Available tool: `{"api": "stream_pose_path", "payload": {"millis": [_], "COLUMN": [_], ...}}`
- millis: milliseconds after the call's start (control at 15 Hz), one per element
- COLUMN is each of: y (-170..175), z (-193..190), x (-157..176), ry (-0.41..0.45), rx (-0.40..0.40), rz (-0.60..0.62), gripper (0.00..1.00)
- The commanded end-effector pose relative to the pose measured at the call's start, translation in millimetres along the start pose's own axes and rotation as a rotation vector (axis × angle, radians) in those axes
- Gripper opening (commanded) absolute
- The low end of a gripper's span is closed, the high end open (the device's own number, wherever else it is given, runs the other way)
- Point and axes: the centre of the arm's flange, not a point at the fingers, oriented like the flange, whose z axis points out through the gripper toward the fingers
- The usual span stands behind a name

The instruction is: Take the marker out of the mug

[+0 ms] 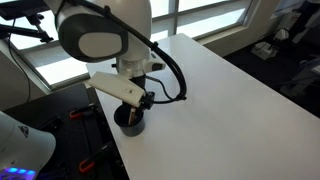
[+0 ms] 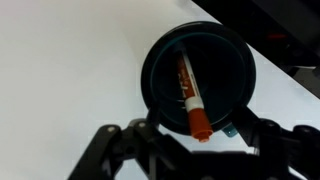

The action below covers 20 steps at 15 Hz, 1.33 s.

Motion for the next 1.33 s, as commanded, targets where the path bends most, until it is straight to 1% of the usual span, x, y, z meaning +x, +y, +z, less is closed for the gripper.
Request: {"api": "stream_pose_path", "payload": {"millis": [0,67,133,267,467,533,667,867,1267], "y": [-2,-3,-3,-2,-2,0,1,2,-2], "z": [11,11,11,10,13,11,11,10,-25], "x": [-2,-3,-3,-3,-4,-4,-5,-6,-6], "ry": [0.026,0.027,0.028,0.023,0.013,0.015,0.012,0.008,-0.003], "rx": [-0.017,-0.010,-0.009,-0.006,0.002,0.003,0.008,0.014,0.029], "rz": [-0.021,-0.021,-0.019,-0.018,-0.009,-0.005,0.005,0.019,0.055], "gripper": [0.69,0.49,0.45,0.32,0.05,0.02,0.06,0.06,0.06]}}
